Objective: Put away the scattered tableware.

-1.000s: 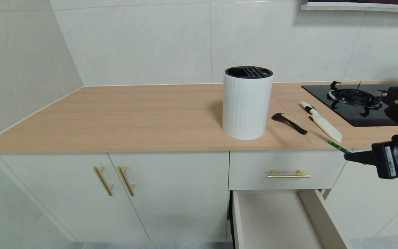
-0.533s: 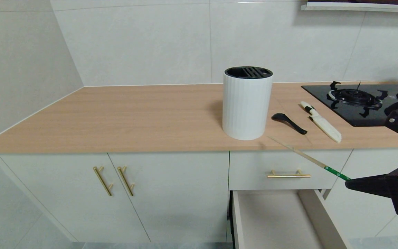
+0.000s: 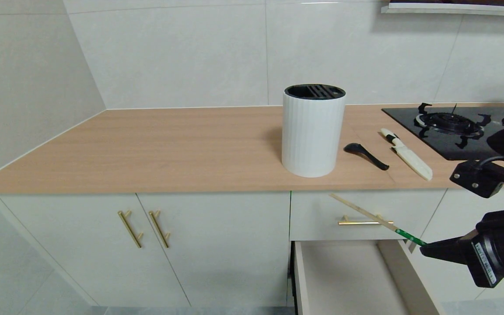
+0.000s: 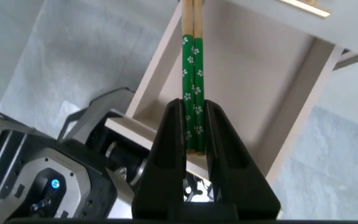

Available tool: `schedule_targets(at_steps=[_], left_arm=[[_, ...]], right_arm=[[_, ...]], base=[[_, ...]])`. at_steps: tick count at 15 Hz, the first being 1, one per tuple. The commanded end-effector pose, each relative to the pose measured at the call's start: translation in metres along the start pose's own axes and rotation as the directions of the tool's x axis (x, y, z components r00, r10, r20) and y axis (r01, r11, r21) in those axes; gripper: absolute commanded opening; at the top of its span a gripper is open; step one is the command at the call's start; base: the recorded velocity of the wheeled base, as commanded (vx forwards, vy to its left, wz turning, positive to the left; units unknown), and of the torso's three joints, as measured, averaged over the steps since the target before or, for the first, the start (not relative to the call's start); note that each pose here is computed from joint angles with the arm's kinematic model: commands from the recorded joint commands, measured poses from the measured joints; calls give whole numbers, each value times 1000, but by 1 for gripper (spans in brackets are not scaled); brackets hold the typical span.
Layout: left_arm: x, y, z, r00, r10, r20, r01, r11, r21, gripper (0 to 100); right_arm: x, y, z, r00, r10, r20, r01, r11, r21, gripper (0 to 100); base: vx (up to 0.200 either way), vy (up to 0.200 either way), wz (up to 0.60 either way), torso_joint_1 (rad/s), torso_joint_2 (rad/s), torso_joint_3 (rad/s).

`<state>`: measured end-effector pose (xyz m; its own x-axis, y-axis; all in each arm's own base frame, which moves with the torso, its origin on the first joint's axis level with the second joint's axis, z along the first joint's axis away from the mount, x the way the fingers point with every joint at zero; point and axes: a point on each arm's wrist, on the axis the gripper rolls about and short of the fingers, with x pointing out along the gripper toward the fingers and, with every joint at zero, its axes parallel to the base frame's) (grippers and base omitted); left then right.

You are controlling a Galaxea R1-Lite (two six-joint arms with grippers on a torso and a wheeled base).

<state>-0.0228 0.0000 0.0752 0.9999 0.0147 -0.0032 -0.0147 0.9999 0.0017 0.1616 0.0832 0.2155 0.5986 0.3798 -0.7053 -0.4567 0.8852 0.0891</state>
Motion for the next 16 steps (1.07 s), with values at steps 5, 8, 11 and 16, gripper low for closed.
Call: schedule_targets(at_steps=[5, 8, 11, 16], left_arm=[[0, 0, 0, 1000, 1, -1, -1, 1000, 0, 100], [0, 0, 0, 1000, 1, -1, -1, 1000, 0, 100], [0, 0, 0, 1000, 1, -1, -1, 1000, 0, 100], [0, 0, 0, 1000, 1, -1, -1, 1000, 0, 100]], right_arm=[[12, 3, -2, 999, 11, -49, -11, 1000, -13, 0], [15, 3, -4, 998, 11, -63, -12, 1000, -13, 0], [19, 3, -3, 997, 11, -77, -12, 1000, -13, 0], [24, 3, -5, 995, 9, -100, -12, 999, -30, 0]], base=[[0, 0, 0, 0, 0, 0], [0, 0, 0, 0, 0, 0], [0, 0, 0, 0, 0, 0], [0, 0, 0, -7, 17, 11]])
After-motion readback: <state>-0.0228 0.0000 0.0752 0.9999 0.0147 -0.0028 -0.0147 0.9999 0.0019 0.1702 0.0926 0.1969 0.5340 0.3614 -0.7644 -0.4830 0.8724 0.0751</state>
